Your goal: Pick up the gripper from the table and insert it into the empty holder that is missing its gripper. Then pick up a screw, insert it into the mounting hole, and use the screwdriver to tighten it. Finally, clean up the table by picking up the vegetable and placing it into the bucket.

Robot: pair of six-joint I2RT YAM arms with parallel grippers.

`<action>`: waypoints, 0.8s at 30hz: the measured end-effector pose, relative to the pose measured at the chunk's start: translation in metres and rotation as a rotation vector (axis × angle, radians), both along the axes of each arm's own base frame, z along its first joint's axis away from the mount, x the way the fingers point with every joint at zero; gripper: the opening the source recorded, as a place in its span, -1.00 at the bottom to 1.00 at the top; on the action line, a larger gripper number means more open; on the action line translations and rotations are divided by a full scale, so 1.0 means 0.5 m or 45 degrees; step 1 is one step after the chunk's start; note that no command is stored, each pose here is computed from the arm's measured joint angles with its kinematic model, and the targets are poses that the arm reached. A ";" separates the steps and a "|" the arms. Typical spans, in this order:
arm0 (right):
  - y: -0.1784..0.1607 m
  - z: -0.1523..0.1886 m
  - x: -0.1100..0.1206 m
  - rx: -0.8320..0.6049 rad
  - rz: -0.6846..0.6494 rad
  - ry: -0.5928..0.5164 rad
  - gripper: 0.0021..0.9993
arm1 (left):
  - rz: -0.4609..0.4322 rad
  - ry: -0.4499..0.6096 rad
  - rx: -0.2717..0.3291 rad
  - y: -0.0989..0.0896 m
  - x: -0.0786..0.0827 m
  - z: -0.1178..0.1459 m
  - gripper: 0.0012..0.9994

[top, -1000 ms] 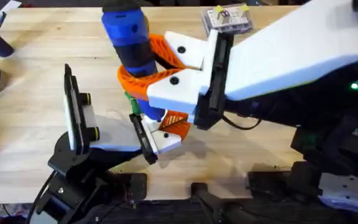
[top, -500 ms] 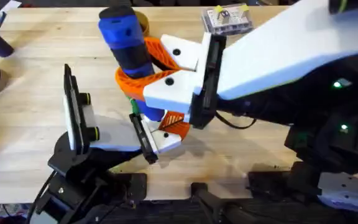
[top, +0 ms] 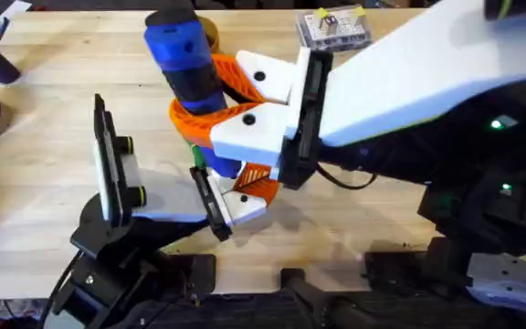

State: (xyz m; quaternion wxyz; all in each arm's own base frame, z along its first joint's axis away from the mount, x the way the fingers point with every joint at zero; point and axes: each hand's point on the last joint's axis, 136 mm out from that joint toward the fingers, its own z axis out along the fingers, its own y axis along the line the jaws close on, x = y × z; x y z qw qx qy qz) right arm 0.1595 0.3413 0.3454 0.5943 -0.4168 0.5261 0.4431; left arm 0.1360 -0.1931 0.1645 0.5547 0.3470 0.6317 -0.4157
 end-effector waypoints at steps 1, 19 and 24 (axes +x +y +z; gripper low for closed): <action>0.000 0.000 0.000 0.000 0.000 -0.001 -0.96 | 0.000 0.000 0.000 0.000 0.000 0.000 -0.97; -0.001 0.002 0.002 0.005 -0.004 -0.005 -0.96 | -0.001 0.000 0.000 0.000 0.000 0.000 -0.97; -0.021 0.008 0.032 -0.001 -0.068 -0.057 -0.96 | -0.001 0.000 0.000 0.000 0.000 0.000 -0.97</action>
